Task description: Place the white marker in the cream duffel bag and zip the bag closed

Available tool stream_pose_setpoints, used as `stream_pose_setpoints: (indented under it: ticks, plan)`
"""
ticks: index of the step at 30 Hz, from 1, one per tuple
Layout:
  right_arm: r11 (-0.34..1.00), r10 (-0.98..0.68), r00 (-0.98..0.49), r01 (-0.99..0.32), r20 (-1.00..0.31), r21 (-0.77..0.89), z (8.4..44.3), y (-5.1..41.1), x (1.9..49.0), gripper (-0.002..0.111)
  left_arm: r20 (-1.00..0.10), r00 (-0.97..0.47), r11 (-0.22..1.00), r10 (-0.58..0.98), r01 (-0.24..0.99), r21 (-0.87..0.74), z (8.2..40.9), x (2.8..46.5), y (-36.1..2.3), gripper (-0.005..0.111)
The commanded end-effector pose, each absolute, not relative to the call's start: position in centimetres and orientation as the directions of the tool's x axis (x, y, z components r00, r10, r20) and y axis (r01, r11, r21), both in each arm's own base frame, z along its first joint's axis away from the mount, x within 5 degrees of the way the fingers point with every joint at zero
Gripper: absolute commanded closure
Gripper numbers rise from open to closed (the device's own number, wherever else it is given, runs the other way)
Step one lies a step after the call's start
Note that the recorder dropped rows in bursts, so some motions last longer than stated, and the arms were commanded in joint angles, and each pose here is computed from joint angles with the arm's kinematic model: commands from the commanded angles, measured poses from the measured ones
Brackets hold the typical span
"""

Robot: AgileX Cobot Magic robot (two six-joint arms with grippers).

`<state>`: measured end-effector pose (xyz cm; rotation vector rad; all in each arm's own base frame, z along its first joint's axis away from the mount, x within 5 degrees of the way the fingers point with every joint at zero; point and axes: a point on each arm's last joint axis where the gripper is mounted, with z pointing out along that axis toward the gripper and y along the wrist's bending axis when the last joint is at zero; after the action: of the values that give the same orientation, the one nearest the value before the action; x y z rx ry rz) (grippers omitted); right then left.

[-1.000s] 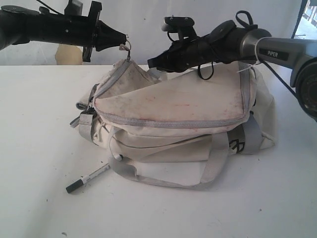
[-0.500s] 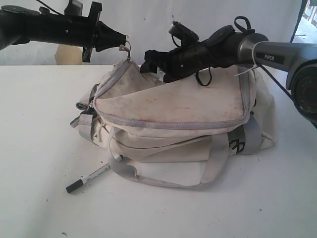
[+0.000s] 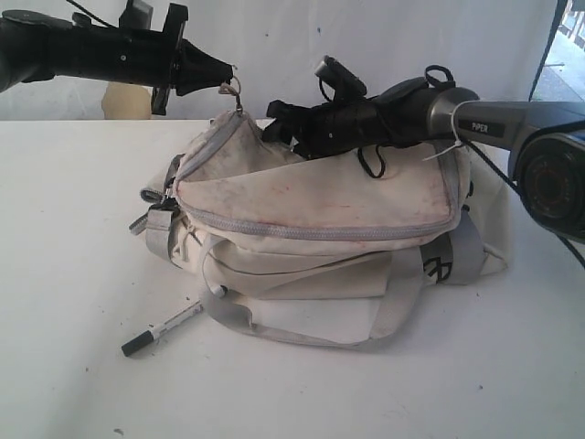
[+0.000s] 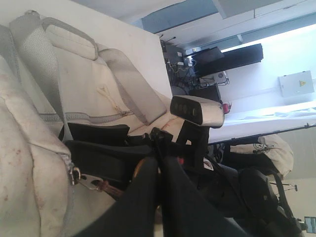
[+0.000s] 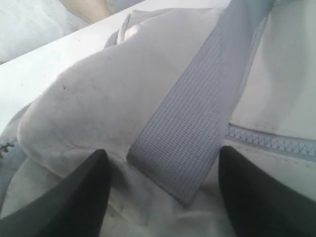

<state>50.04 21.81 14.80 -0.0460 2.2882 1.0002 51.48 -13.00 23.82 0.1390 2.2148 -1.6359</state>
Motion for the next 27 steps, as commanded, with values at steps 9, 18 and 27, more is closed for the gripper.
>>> stream_pose_setpoints:
  ticks: [9, 18, 27]
  plan:
    - [0.655, 0.184, -0.798, -0.336, -0.574, 0.677, 15.7, 22.2, 49.7, 0.108, -0.384, -0.915, 0.319, -0.125, 0.330, -0.889, 25.3, 51.0, -13.1, 0.107]
    - [0.664, 0.230, -0.770, -0.322, -0.594, 0.675, 17.7, 20.3, 50.4, 0.108, -0.401, -0.909, 0.411, -0.115, 0.324, -0.852, 26.6, 50.7, -11.6, 0.107]
    - [0.665, 0.256, -0.769, -0.299, -0.586, 0.684, 17.9, 17.8, 51.1, 0.108, -0.462, -0.885, 0.526, -0.054, 0.368, -0.767, 28.5, 49.7, -11.1, 0.107]
